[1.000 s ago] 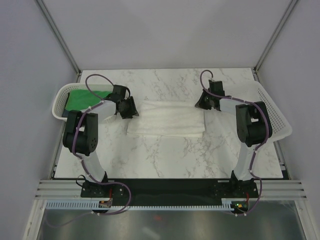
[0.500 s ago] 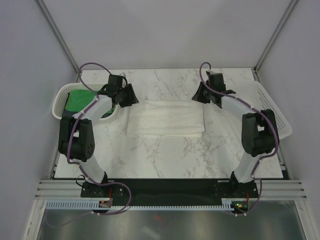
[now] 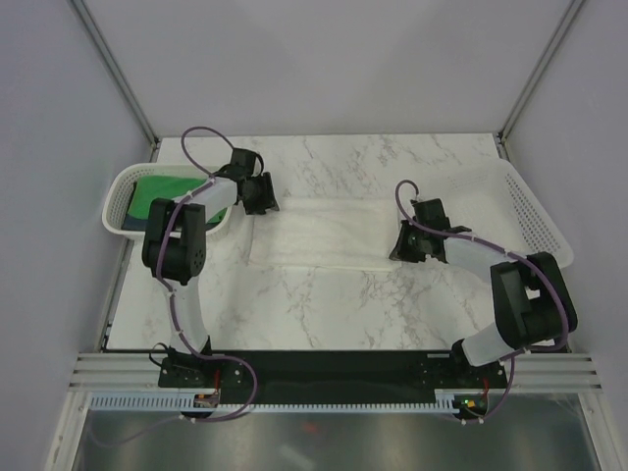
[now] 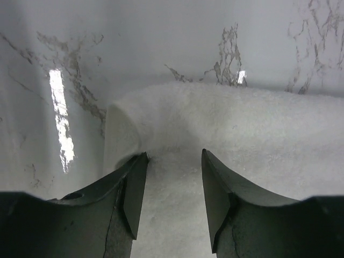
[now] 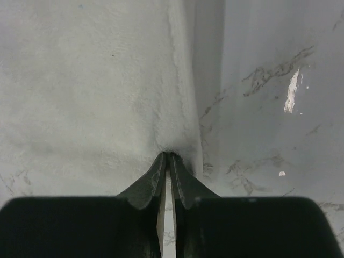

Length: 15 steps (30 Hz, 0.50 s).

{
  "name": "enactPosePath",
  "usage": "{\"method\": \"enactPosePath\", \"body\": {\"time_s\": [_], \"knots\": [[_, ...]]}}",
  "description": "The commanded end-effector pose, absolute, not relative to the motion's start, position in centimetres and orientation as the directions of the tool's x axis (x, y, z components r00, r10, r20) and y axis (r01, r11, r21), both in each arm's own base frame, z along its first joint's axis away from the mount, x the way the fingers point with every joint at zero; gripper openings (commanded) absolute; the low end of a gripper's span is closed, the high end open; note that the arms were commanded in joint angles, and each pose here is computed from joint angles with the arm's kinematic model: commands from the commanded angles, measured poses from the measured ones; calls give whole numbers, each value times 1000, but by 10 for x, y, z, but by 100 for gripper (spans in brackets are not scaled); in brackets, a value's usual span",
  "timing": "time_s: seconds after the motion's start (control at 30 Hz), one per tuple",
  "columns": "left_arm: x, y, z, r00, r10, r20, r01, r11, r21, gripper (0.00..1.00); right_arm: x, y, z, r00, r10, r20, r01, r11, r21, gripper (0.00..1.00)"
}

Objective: Fold and stack the towels
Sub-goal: Fold the towel

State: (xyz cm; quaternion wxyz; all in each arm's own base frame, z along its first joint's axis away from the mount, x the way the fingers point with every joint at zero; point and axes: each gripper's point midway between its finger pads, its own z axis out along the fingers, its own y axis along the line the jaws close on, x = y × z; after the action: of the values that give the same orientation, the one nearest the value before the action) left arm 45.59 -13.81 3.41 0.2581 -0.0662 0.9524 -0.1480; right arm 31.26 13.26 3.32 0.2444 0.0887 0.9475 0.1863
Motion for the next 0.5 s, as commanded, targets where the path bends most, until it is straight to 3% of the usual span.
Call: {"method": "enactPosePath", "body": {"time_s": [0.0,0.2,0.37,0.47], "knots": [[479,-118,40,-831,-173,-528,-57,972,-229,54,314,111,26,-825,288,-486,133,935,328,14],[485,-129,64,-825,-164,-540,-1,957,-289,54,313,92,18,-794,333,-508,193,931,309,14],[466,-142,142,-758,-123,-641,141,928,-344,54,323,85,42,-769,315,-556,174,940,293,15],[436,-138,178,-727,-113,-677,177,922,-344,57,326,84,52,-767,305,-565,155,942,298,22]]}}
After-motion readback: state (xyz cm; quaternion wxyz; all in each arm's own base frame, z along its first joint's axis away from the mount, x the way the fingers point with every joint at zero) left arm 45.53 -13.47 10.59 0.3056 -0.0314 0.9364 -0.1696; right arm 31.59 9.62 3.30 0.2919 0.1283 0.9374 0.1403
